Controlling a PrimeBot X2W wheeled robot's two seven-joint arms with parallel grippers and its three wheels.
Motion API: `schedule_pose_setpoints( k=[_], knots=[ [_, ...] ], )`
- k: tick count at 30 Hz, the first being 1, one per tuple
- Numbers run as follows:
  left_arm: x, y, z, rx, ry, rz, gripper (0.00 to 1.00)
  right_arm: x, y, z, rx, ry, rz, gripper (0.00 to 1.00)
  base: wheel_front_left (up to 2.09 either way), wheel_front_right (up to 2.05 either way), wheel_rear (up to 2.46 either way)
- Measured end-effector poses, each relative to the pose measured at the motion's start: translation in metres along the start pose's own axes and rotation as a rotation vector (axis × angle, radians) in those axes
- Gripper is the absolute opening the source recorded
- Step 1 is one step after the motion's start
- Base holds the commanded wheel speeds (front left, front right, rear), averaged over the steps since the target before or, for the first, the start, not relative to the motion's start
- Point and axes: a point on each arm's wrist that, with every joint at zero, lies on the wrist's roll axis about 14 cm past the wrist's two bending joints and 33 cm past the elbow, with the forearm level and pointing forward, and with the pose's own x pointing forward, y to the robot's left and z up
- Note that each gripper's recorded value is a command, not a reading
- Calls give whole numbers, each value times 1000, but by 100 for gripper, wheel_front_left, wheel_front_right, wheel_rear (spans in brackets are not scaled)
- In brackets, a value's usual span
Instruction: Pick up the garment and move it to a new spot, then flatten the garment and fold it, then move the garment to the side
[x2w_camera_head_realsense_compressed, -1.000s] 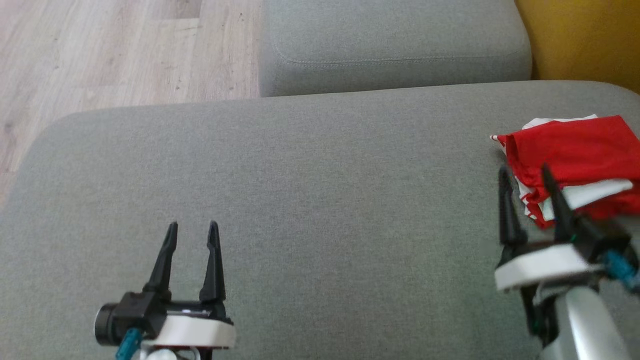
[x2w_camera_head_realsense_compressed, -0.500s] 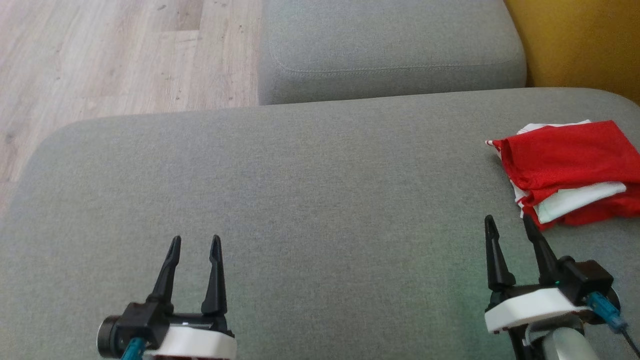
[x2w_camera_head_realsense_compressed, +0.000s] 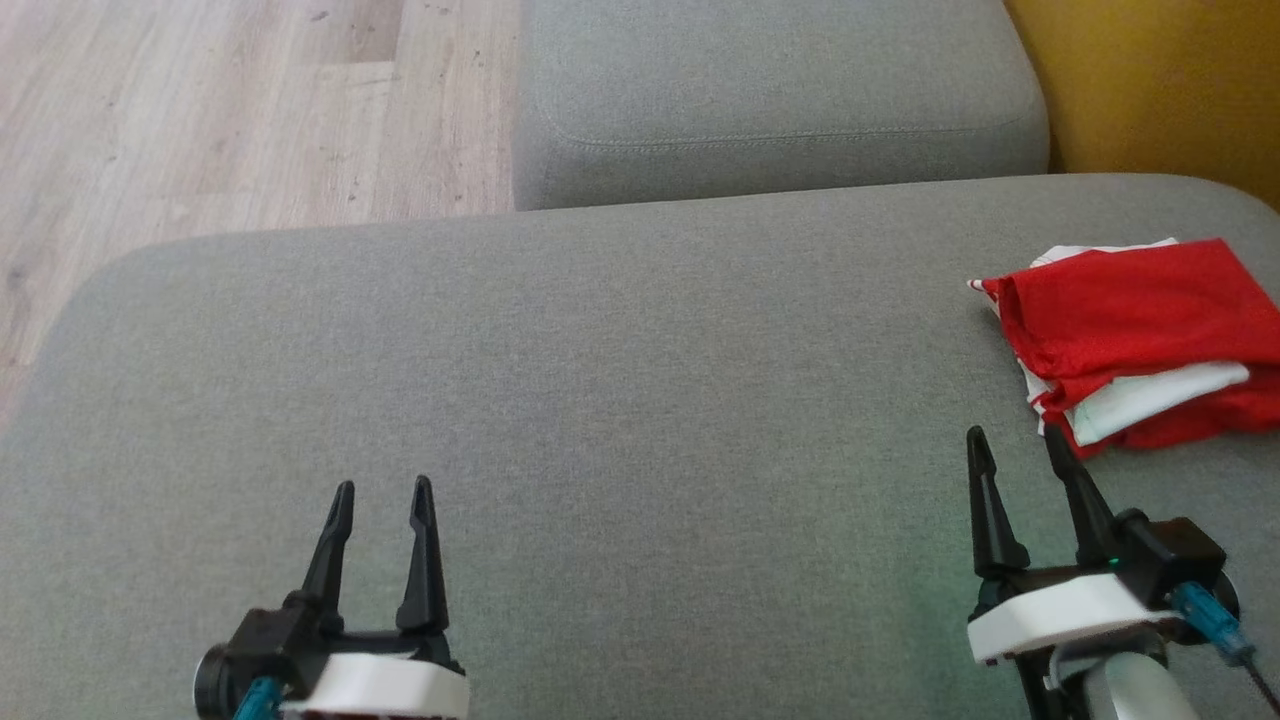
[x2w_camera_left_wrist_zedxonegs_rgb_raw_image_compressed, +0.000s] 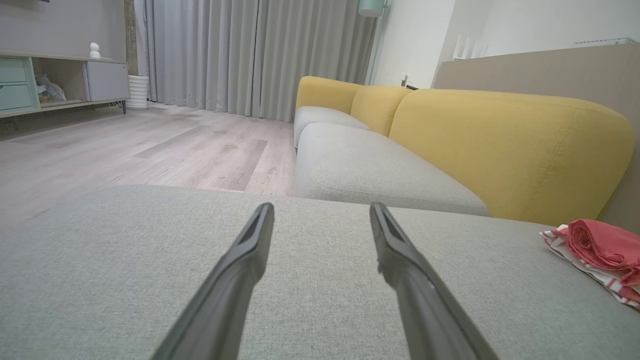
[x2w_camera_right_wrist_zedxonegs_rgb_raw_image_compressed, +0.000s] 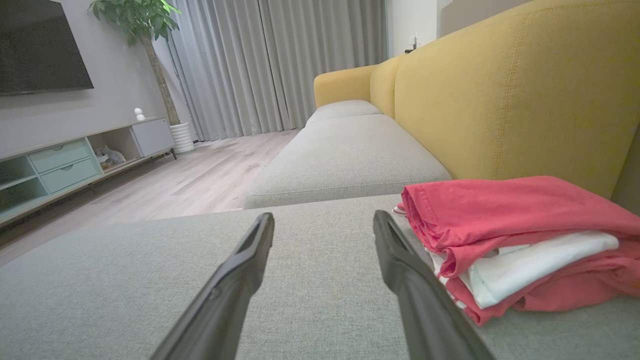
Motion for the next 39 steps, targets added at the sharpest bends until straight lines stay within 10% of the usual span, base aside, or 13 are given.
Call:
schedule_pose_setpoints(
  k=[25, 26, 39],
  knots=[
    [0, 10, -8, -63, 24, 45, 100, -2, -2, -4, 11, 11, -7, 100, 0, 0, 0],
    [0, 10, -8, -63, 26, 45, 0, -2, -1, -4, 11, 11, -6, 0, 0, 0, 0],
    [-23, 21, -52, -136, 175, 104, 0, -26, -10, -48, 107, 154, -62, 0, 0, 0, 0]
  ],
)
